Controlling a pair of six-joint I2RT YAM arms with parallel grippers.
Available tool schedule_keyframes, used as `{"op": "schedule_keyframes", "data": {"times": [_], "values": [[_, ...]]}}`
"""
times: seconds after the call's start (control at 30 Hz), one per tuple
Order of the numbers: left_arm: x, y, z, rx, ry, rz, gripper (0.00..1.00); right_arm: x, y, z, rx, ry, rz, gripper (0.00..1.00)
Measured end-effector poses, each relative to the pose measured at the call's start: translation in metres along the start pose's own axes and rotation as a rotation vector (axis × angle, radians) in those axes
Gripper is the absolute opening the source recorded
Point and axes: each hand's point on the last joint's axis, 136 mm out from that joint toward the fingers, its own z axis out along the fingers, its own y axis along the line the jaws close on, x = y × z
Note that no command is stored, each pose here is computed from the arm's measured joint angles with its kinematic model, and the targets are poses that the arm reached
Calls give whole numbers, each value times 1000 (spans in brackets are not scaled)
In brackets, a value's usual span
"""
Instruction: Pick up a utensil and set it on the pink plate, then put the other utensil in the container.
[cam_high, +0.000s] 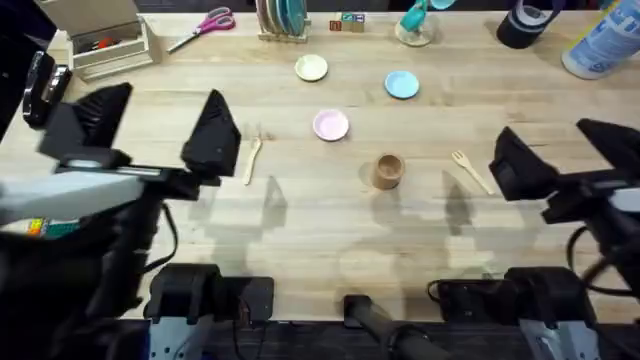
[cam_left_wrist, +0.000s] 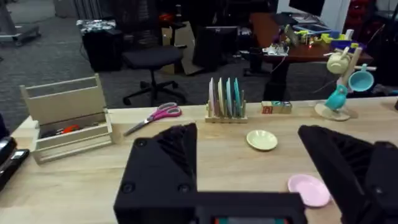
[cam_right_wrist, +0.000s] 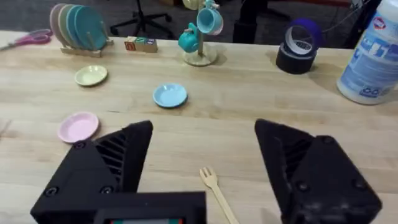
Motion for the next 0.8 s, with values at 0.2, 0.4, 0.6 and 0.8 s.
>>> {"op": "schedule_keyframes", "data": {"times": [0.2,0.4,0.6,0.8], "values": [[-19,-1,-14,0,101,-6,993,-23,0,-9,-1,53,11,996],[-39,-1,-21,2,204,5,993,-49,0,-14,-1,130,15,996],[-52,-1,-21,9,309,41,993,-57,0,-16,-5,285,8,996],[-50,-1,-20,17,456,45,993,-59,0,-14,-10,456,11,996]]}}
